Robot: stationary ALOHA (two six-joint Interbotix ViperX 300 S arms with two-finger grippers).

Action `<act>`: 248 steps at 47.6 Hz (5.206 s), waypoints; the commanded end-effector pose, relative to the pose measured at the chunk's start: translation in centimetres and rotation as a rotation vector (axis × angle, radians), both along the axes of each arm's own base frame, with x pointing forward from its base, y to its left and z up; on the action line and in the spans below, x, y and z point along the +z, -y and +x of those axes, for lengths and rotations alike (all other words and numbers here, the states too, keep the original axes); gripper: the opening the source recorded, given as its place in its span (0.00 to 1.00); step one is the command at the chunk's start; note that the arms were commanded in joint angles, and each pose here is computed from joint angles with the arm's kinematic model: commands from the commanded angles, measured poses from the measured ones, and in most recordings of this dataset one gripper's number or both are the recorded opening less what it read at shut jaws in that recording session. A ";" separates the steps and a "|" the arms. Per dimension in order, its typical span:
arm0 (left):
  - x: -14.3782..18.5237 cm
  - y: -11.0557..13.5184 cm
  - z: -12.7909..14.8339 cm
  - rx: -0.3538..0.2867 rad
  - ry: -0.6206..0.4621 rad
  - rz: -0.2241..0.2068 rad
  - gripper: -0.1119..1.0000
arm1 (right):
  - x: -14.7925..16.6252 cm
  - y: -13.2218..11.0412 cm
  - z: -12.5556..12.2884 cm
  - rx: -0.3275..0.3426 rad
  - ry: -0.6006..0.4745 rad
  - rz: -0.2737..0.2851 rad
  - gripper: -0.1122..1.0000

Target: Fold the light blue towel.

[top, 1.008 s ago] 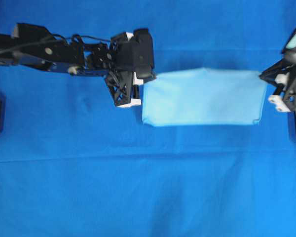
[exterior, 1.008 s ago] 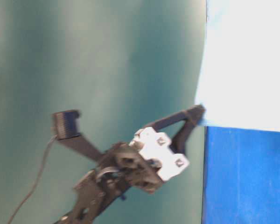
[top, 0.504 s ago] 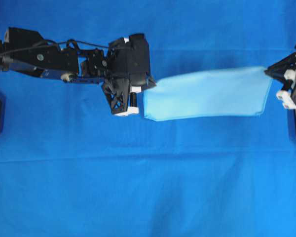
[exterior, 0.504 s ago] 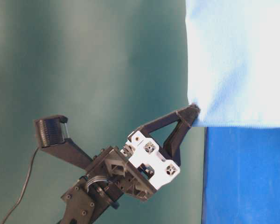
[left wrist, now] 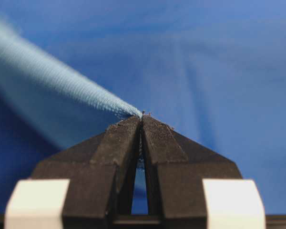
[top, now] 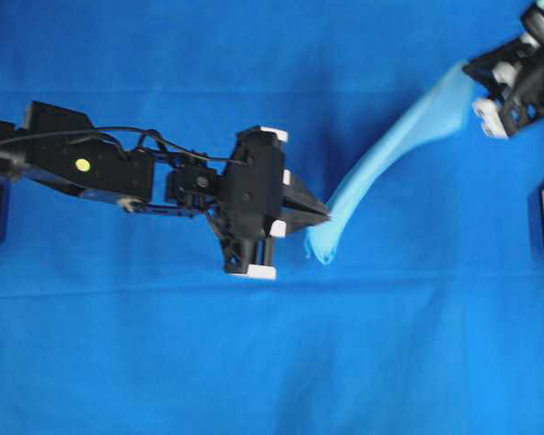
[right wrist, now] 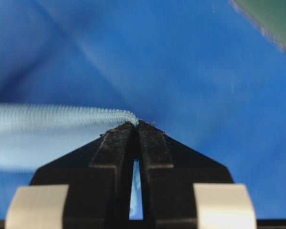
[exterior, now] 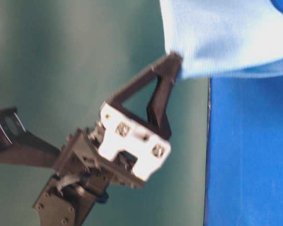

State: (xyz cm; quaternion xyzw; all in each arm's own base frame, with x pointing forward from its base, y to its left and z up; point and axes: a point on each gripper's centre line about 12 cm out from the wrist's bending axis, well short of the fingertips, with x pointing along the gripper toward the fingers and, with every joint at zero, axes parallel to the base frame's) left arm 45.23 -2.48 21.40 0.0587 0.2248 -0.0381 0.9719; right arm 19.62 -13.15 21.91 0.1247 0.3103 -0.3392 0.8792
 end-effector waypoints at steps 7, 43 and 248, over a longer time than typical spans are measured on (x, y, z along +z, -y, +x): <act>2.6 2.7 2.6 -0.052 0.088 -0.010 0.11 | 1.2 2.5 3.9 0.033 0.022 -0.038 0.12; 3.5 5.4 9.7 -0.091 0.220 -0.007 0.11 | 1.3 4.6 4.9 0.020 0.003 -0.070 0.12; -4.6 -16.1 -6.2 0.439 0.096 -0.082 0.76 | -4.6 4.6 5.4 0.205 -0.006 -0.088 0.66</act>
